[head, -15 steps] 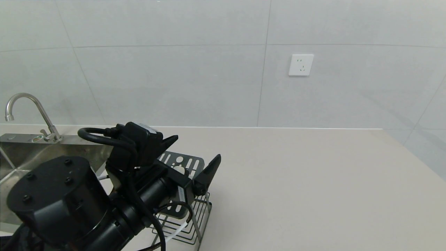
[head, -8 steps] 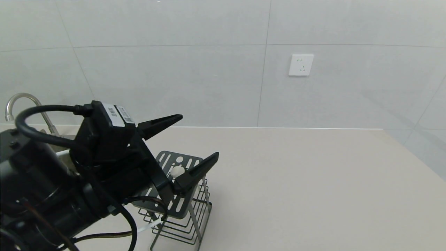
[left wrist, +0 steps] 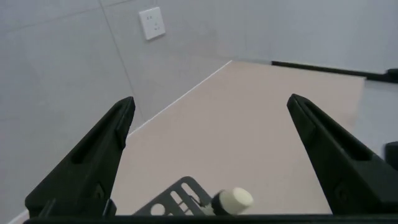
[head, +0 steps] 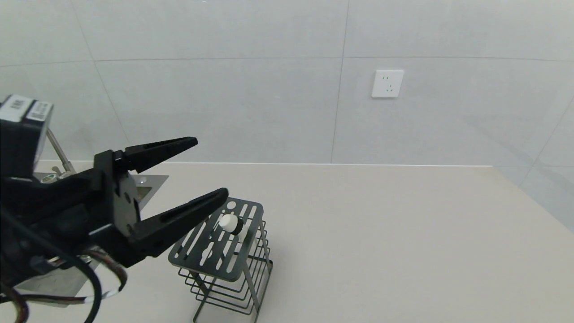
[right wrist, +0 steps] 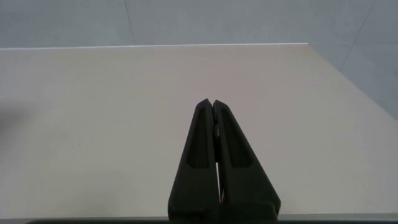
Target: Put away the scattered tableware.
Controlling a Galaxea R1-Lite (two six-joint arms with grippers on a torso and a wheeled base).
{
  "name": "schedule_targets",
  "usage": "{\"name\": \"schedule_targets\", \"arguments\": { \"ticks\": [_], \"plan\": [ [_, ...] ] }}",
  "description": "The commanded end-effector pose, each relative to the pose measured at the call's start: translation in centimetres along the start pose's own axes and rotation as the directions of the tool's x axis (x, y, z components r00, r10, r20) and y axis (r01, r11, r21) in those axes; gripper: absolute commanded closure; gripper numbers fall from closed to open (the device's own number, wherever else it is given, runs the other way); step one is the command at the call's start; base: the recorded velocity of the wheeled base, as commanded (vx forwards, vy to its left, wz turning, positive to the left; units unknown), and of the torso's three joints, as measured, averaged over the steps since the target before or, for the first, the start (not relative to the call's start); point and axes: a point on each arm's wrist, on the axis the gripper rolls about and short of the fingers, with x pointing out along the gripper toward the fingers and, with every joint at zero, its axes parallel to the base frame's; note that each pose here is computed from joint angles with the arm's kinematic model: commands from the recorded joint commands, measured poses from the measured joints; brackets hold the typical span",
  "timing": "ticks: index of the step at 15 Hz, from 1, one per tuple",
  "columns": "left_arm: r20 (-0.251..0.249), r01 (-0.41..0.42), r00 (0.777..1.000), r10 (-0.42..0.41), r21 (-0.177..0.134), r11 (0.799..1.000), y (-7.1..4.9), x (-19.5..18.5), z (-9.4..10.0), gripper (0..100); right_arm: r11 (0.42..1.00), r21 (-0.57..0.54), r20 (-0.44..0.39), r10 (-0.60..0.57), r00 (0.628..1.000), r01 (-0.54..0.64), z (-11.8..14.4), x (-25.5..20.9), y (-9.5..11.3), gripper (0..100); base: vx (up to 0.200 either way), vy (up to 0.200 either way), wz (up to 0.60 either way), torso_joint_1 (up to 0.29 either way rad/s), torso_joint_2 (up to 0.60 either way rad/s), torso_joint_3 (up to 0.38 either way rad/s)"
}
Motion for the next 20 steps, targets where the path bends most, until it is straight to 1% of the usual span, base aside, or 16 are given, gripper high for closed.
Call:
{"name": "schedule_targets", "arguments": {
  "ticks": [1, 3, 4, 5, 6, 7, 8, 9, 11, 12, 14, 15, 16, 18, 19, 20],
  "plan": [
    [0.04, -0.026, 0.999, 0.026, 0.005, 1.0, -0.6, -2.5, 0.7, 0, 1.0, 0.0, -0.001, 0.0, 1.0, 0.0, 0.0, 0.0, 0.0, 100, 0.0, 0.0, 0.0, 0.0, 0.0, 0.0],
    [0.074, -0.069, 0.995, 0.067, 0.021, 0.997, -2.0, -5.6, 0.6, 0, 1.0, 0.0, -0.001, 0.0, 1.0, 0.0, 0.0, 0.0, 0.0, 100, 0.0, 0.0, 0.0, 0.0, 0.0, 0.0],
    [0.099, -0.128, 0.988, 0.122, 0.052, 0.99, -2.2, -6.8, 0.9, 0, 1.0, 0.0, -0.001, 0.0, 1.0, 0.0, 0.0, 0.0, 0.0, 100, 0.0, 0.0, 0.0, 0.0, 0.0, 0.0],
    [0.107, -0.153, 0.984, 0.145, 0.062, 0.986, -2.3, -7.2, 1.0, 0, 1.0, 0.0, -0.001, 0.0, 1.0, 0.0, 0.0, 0.0, 0.0, 100, 0.0, 0.0, 0.0, 0.0, 0.0, 0.0],
    [0.145, -0.227, 0.967, 0.211, 0.108, 0.968, -2.6, -8.6, 1.3, 0, 1.0, 0.0, -0.001, 0.0, 1.0, 0.0, 0.0, 0.0, 0.0, 100, 0.0, 0.0, 0.0, 0.0, 0.0, 0.0],
    [0.207, -0.31, 0.938, 0.277, 0.149, 0.939, -3.6, -10.6, 2.1, 0, 1.0, 0.0, -0.001, 0.0, 1.0, 0.0, 0.0, 0.0, 0.0, 100, 0.0, 0.0, 0.0, 0.0, 0.0, 0.0],
    [0.247, -0.371, 0.913, 0.325, 0.172, 0.912, -4.4, -11.8, 2.3, 0, 1.0, 0.0, -0.001, 0.0, 1.0, 0.0, 0.0, 0.0, 0.0, 100, 0.0, 0.0, 0.0, 0.0, 0.0, 0.0],
    [0.269, -0.418, 0.892, 0.364, 0.18, 0.891, -5.3, -12.9, 1.9, 0, 1.0, 0.0, -0.001, 0.0, 1.0, 0.0, 0.0, 0.0, 0.0, 100, 0.0, 0.0, 0.0, 0.0, 0.0, 0.0],
    [0.265, -0.455, 0.876, 0.403, 0.174, 0.874, -7.3, -14.6, -0.6, 0, 1.0, 0.0, -0.001, 0.0, 1.0, 0.0, 0.0, 0.0, 0.0, 100, 0.0, 0.0, 0.0, 0.0, 0.0, 0.0],
    [0.236, -0.454, 0.88, 0.413, 0.156, 0.877, -8.8, -15.8, -3.3, 0, 1.0, 0.0, -0.001, 0.0, 1.0, 0.0, 0.0, 0.0, 0.0, 100, 0.0, 0.0, 0.0, 0.0, 0.0, 0.0],
    [0.225, -0.445, 0.882, 0.414, 0.11, 0.889, -10.9, -17.4, -5.0, 0, 1.0, -0.002, -0.001, 0.0, 1.0, 0.0, 0.0, 0.0, 0.0, 100, 0.0, 0.0, 0.0, 0.0, 0.0, 0.0],
    [0.2, -0.447, 0.884, 0.423, 0.095, 0.889, -11.6, -17.9, -6.1, 0, 1.0, 0.0, -0.001, 0.0, 1.0, 0.0, 0.0, 0.0, 0.0, 100, 0.0, 0.0, 0.0, 0.0, 0.0, 0.0],
    [0.163, -0.473, 0.875, 0.456, 0.081, 0.878, -11.7, -18.0, -7.3, 0, 1.0, 0.0, -0.001, 0.0, 1.0, 0.0, 0.0, 0.0, 0.0, 100, 0.0, 0.0, 0.0, 0.0, 0.0, 0.0],
    [0.143, -0.517, 0.852, 0.504, 0.066, 0.854, -11.8, -18.1, -7.9, 0, 1.0, 0.0, -0.001, 0.0, 1.0, 0.0, 0.0, 0.0, 0.0, 100, 0.0, 0.0, 0.0, 0.0, 0.0, 0.0],
    [0.052, -0.648, 0.761, 0.646, 0.029, 0.761, -11.3, -18.3, -9.0, 0, 1.0, 0.0, -0.001, 0.0, 1.0, 0.0, 0.0, 0.0, 0.0, 100, 0.0, 0.0, 0.0, 0.0, 0.0, 0.0],
    [-0.128, -0.748, 0.654, 0.746, 0.041, 0.663, -11.1, -18.7, -11.0, 0, 1.0, 0.0, -0.001, 0.0, 1.0, 0.0, 0.0, 0.0, 0.0, 100, 0.0, 0.0, 0.0, 0.0, 0.0, 0.0]
  ]
}}
